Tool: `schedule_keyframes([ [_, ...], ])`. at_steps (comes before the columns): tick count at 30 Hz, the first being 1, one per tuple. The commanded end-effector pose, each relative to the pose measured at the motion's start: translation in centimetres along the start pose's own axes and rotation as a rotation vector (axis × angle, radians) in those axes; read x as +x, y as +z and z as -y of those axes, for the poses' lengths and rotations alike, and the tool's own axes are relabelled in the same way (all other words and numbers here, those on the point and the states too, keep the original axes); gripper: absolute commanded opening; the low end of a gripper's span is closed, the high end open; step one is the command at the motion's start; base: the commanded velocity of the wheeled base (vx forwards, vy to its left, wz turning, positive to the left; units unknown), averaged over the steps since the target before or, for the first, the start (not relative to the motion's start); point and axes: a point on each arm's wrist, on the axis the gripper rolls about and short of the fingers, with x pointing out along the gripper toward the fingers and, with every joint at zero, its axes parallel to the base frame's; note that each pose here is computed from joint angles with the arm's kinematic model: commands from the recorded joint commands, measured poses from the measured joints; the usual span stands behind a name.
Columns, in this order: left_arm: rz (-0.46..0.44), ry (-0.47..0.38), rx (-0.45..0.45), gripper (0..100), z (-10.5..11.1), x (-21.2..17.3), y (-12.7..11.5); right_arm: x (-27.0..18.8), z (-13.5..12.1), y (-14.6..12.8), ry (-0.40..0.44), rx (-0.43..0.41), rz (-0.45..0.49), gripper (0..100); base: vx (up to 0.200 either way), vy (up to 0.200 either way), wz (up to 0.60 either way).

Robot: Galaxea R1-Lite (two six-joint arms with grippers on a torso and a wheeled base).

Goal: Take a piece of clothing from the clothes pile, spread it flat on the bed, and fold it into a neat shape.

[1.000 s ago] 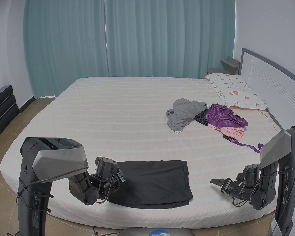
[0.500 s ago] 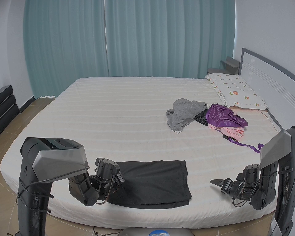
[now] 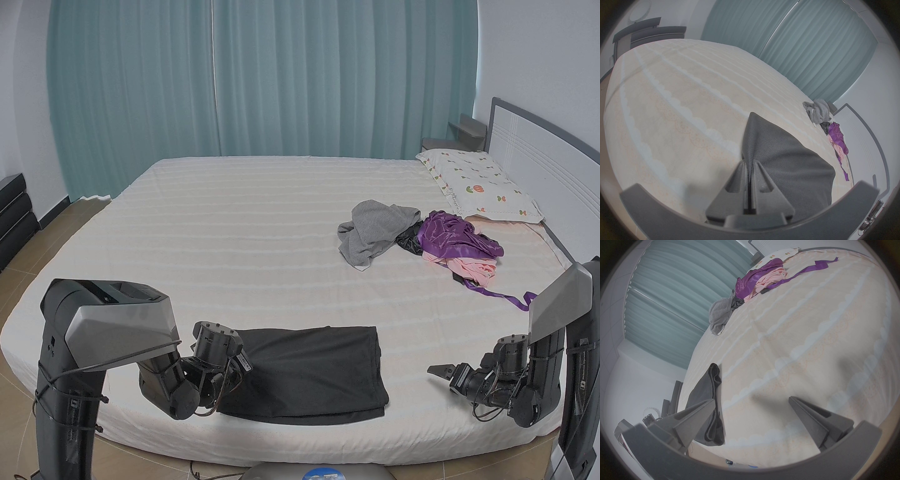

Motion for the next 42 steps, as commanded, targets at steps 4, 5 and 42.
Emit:
schedule_keyframes([
  [4,0.003,0.001,-0.004,0,-0.03,-0.04,0.11,0.02,-0.07,0.08,0.008,-0.003,0.009,100,0.000,0.200,0.00],
  [5,0.003,0.001,-0.004,0,-0.03,-0.04,0.11,0.02,-0.07,0.08,0.008,-0.003,0.009,100,0.000,0.200,0.00],
  [42,0.045,0.040,-0.030,0,-0.34,-0.02,0.51,0.02,-0.07,0.08,0.008,-0.003,0.009,100,0.000,0.200,0.00],
])
